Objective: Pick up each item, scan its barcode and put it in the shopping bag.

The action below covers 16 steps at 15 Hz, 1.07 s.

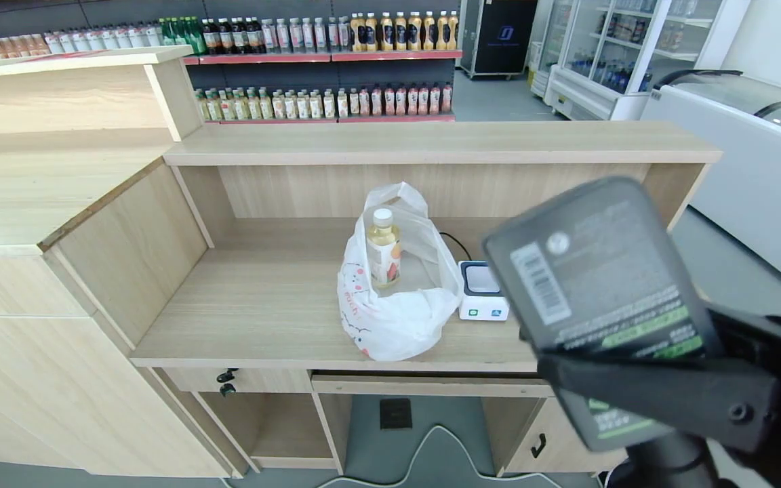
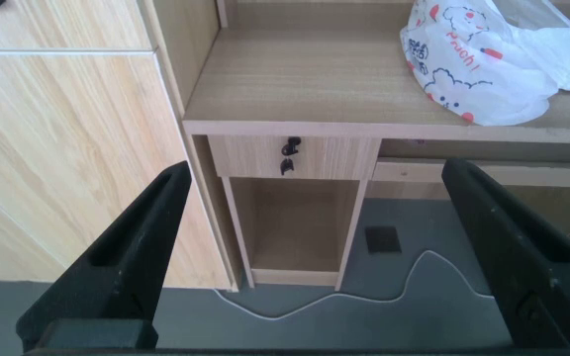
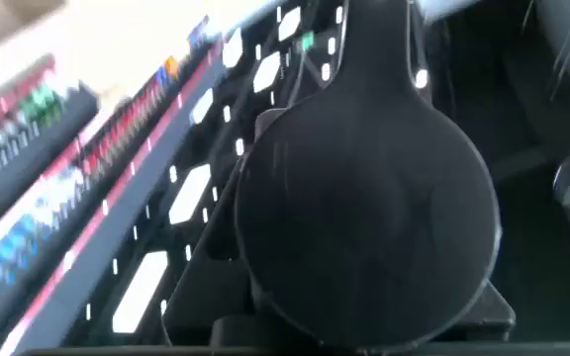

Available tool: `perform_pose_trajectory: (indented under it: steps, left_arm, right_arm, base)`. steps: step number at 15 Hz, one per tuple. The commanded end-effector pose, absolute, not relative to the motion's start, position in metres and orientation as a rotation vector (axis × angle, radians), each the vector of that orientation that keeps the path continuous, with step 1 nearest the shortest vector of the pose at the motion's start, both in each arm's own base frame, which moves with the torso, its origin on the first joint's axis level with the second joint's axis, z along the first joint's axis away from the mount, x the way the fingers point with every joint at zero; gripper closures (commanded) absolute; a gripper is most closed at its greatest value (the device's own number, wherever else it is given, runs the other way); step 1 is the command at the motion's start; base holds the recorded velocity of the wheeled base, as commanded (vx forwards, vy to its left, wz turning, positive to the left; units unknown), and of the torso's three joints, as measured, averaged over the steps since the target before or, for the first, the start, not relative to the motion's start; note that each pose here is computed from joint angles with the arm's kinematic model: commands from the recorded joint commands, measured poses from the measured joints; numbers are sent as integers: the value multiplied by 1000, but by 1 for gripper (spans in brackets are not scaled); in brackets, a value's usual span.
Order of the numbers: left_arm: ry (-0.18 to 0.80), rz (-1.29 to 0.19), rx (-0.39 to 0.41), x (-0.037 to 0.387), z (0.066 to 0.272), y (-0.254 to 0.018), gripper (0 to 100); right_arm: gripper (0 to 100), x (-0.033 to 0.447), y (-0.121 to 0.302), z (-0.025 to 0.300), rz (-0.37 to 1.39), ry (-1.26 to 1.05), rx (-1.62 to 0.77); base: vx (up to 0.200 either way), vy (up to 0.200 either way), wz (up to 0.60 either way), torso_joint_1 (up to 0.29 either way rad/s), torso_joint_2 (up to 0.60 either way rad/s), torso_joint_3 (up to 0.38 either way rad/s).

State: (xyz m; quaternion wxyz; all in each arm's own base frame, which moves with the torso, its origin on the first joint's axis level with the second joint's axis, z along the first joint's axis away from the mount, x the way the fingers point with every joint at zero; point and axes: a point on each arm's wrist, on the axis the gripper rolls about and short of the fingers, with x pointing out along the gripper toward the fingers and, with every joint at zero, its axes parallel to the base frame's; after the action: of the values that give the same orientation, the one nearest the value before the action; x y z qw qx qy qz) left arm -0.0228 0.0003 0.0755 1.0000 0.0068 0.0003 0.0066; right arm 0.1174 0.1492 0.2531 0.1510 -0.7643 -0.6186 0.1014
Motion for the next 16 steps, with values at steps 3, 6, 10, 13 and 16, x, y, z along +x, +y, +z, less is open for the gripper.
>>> perform_pose_trajectory:
  steps: [3, 6, 10, 13, 16]
  left_arm:
    - [0, 12, 14, -23, 75, 0, 0]
    - [0, 14, 14, -23, 75, 0, 0]
    - [0, 14, 14, -23, 75, 0, 0]
    - [0, 14, 14, -23, 75, 0, 0]
    - [0, 14, 14, -23, 75, 0, 0]
  right_arm:
    - [100, 112, 159, 246, 371, -1830, -2163]
    - [100, 106, 156, 254, 354, -1841, -2129]
    - [100, 94, 137, 258, 424, -1806, -2122]
    - [100, 88, 129, 257, 469, -1795, -2137]
    - [100, 87, 128, 258, 463, -1798, -2135]
  base:
    - [0, 0, 0, 0, 0, 0]
    - [0, 0, 0, 0, 0, 0]
    - [0, 0, 0, 0, 0, 0]
    - [0, 0, 0, 0, 0, 0]
    - [0, 0, 0, 0, 0, 0]
